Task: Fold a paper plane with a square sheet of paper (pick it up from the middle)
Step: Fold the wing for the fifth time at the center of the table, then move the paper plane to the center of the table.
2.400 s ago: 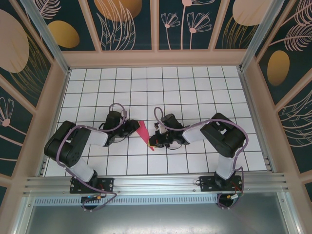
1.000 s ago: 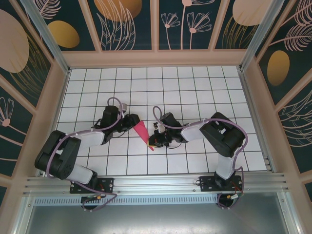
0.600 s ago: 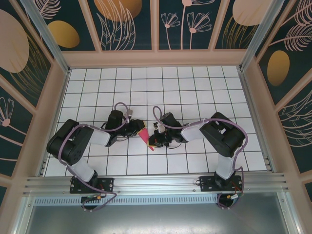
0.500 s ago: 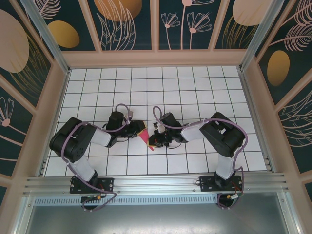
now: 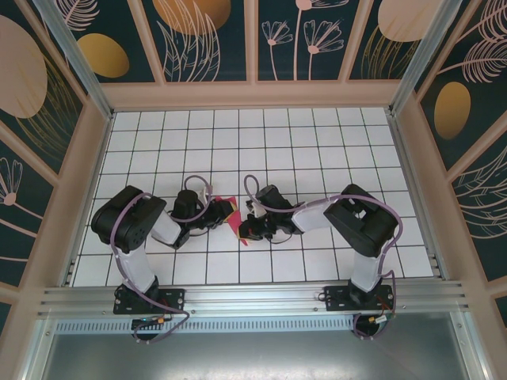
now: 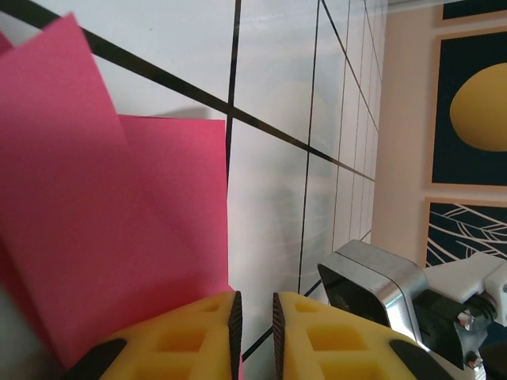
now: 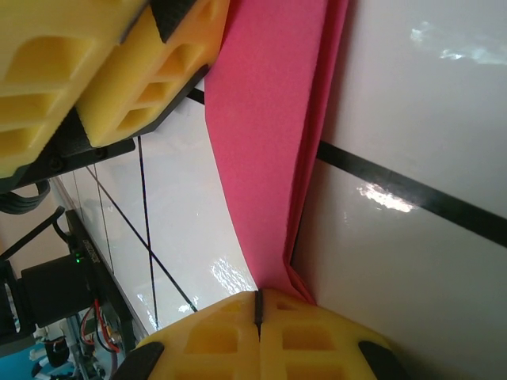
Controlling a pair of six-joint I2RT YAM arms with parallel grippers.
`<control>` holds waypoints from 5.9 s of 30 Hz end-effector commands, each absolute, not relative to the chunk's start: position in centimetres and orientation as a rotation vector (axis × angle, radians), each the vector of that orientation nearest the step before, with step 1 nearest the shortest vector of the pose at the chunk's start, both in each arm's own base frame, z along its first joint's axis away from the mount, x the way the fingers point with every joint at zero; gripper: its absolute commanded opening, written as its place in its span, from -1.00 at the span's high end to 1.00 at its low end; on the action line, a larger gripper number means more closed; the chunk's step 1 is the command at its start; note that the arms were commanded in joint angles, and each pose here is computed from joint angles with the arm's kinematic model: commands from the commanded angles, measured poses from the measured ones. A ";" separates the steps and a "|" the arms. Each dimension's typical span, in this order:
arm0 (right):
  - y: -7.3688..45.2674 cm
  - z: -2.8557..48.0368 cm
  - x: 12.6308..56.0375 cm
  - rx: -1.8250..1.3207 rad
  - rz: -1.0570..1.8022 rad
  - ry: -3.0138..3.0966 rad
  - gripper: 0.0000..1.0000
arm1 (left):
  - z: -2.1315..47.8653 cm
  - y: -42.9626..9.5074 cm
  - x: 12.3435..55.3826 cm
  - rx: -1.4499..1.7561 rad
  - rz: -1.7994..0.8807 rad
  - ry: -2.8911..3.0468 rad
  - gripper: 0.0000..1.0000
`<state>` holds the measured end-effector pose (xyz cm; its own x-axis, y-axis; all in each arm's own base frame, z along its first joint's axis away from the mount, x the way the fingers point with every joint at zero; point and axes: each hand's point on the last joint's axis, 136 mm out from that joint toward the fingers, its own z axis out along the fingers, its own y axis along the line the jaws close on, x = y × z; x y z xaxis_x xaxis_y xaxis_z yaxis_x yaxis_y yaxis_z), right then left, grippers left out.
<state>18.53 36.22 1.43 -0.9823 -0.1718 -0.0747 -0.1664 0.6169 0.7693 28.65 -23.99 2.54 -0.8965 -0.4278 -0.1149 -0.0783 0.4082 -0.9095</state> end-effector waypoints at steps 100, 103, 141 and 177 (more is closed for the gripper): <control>29.7 11.5 21.7 0.306 -1.150 -3.405 0.59 | 5.3 -22.6 29.2 -0.388 -1.257 2.416 0.39; 26.9 15.4 23.7 0.148 -1.201 -3.626 0.46 | 8.4 -22.3 29.8 -0.339 -1.224 2.349 0.27; 41.1 4.3 25.3 0.627 -1.204 -3.102 0.22 | 8.8 -14.9 27.8 -0.593 -0.849 2.282 -0.25; 36.9 7.6 27.2 0.543 -0.187 -3.585 0.90 | 8.9 -10.8 27.2 -0.807 -0.744 2.134 -0.20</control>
